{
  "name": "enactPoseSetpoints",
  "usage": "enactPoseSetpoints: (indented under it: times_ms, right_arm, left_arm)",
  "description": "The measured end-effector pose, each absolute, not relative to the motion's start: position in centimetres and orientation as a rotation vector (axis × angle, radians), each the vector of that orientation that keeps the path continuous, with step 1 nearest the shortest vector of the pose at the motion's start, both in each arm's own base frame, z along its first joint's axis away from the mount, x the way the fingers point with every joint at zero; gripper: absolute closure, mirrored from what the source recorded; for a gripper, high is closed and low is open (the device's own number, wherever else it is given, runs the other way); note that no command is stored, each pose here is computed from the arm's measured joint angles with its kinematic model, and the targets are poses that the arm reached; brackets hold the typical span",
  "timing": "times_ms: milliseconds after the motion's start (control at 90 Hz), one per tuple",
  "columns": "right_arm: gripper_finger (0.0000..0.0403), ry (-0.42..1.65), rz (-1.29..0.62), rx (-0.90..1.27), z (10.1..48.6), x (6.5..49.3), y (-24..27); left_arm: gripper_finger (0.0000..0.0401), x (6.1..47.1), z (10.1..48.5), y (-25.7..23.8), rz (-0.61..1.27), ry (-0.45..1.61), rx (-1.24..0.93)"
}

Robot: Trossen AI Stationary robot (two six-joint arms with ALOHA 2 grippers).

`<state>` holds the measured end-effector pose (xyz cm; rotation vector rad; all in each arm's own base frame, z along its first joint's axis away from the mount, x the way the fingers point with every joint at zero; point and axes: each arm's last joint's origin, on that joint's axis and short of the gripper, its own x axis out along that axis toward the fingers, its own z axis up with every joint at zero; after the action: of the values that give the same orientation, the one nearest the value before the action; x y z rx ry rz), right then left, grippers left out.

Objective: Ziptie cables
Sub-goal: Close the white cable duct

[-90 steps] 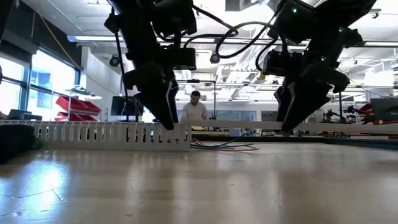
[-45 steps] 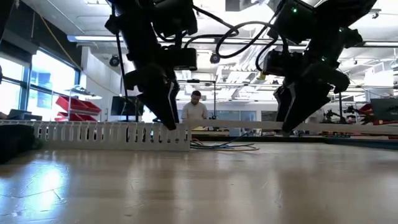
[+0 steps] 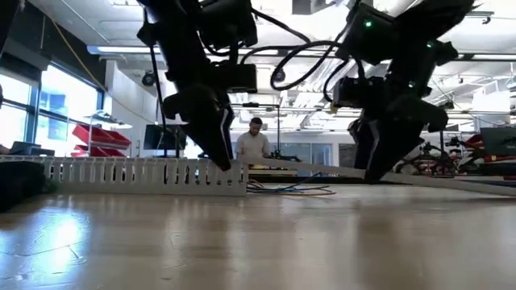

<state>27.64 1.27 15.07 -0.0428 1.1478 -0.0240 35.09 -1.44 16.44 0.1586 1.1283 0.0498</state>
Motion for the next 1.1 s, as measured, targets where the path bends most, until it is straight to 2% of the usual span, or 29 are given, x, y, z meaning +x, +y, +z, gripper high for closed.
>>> enactPoseSetpoints:
  times_ms: [467,867,1100]
  right_arm:
    - [0.0178,1.278,-0.040,-0.098,17.2,27.7,1.2]
    - [0.0178,1.251,-0.039,-0.093,17.3,28.0,1.2]
    - [0.0178,1.249,-0.038,-0.094,17.3,28.0,1.2]
  left_arm:
    - [0.0236,36.1,16.7,-1.5,0.057,1.016,0.181]
    - [0.0234,34.8,19.1,-1.4,0.056,1.023,0.195]
    - [0.0189,33.6,19.1,-1.3,0.069,1.130,0.174]
